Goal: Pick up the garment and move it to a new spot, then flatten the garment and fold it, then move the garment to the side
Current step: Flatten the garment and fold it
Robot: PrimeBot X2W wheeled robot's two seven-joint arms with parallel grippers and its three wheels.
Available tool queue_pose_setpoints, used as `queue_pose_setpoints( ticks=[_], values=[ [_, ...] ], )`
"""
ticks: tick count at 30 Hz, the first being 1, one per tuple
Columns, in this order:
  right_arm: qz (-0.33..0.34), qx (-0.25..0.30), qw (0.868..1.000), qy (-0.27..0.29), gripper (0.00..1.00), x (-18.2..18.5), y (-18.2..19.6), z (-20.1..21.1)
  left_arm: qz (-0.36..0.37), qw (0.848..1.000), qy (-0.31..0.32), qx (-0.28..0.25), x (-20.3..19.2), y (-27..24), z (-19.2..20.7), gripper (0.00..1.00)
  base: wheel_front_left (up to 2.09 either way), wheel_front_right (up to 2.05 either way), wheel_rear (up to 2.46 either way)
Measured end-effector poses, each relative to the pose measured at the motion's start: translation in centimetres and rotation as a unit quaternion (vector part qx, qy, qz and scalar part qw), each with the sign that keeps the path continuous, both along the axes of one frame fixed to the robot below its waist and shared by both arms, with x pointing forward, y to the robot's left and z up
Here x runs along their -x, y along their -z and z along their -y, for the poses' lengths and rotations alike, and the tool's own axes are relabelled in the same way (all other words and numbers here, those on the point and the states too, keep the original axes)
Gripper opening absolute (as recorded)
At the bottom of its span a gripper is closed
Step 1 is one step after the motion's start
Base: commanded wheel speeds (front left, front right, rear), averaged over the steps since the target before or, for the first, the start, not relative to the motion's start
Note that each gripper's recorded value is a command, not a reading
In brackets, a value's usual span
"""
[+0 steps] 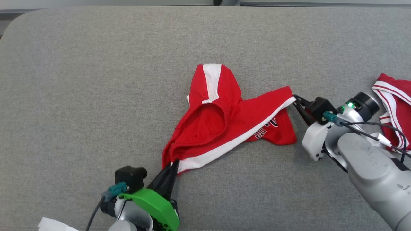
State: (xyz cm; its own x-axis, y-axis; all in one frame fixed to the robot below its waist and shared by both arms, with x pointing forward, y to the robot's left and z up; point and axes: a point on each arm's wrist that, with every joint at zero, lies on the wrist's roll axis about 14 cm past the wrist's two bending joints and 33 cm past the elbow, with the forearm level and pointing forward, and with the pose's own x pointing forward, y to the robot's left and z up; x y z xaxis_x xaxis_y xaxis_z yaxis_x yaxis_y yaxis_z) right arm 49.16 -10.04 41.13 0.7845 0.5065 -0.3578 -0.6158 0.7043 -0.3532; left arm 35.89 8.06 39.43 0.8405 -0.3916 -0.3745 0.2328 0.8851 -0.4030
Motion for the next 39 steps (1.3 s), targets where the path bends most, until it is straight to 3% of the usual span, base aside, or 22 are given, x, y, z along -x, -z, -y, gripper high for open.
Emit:
queue_pose_setpoints(
  ticks=[7,10,14,16,21,23,28,30,32,36,39],
  values=[
    [0.103,-0.087,0.990,0.026,0.00,-2.4,-9.1,2.1,0.104,0.990,0.037,0.085,-3.9,-10.1,1.5,0.00,0.00,0.00,0.00],
    [0.159,-0.075,0.984,0.037,0.00,-4.4,-14.7,4.6,0.159,0.979,0.075,0.098,-6.4,-16.0,2.0,0.00,0.00,0.00,0.00],
    [0.200,-0.032,0.978,0.044,0.00,-7.4,-20.2,5.7,0.182,0.972,0.099,0.112,-11.9,-21.7,2.7,0.00,0.00,0.00,0.00],
    [0.216,-0.003,0.975,0.043,0.00,-9.0,-22.0,5.6,0.182,0.974,0.081,0.106,-15.6,-23.5,2.2,0.00,0.00,0.00,0.00],
    [0.254,-0.029,0.965,0.051,0.00,-13.7,-26.6,3.1,0.193,0.975,-0.005,0.112,-24.4,-26.2,0.6,0.00,0.00,0.00,0.00],
    [0.282,-0.041,0.957,0.059,0.00,-15.3,-29.1,2.8,0.231,0.967,-0.033,0.107,-27.1,-28.4,0.0,0.00,0.00,0.00,0.00],
    [0.383,-0.035,0.921,0.069,0.00,-17.4,-34.3,4.1,0.337,0.929,-0.072,0.133,-30.9,-33.1,-0.2,0.00,0.00,0.00,0.00],
    [0.407,-0.021,0.910,0.074,0.00,-17.8,-34.5,5.2,0.360,0.918,-0.078,0.150,-31.8,-33.0,-0.3,0.00,0.00,0.00,0.00],
    [0.405,-0.011,0.912,0.070,0.00,-18.0,-32.9,5.3,0.360,0.916,-0.073,0.160,-32.3,-31.6,0.2,0.00,0.00,0.00,0.00],
    [0.331,-0.015,0.943,0.035,0.00,-16.6,-24.3,3.2,0.341,0.928,-0.033,0.146,-31.2,-26.9,2.9,0.00,0.00,0.00,0.00],
    [0.262,-0.059,0.963,0.023,0.00,-11.6,-17.0,3.8,0.284,0.949,0.041,0.131,-25.7,-18.8,5.9,0.00,0.00,0.00,0.00]
  ],
)
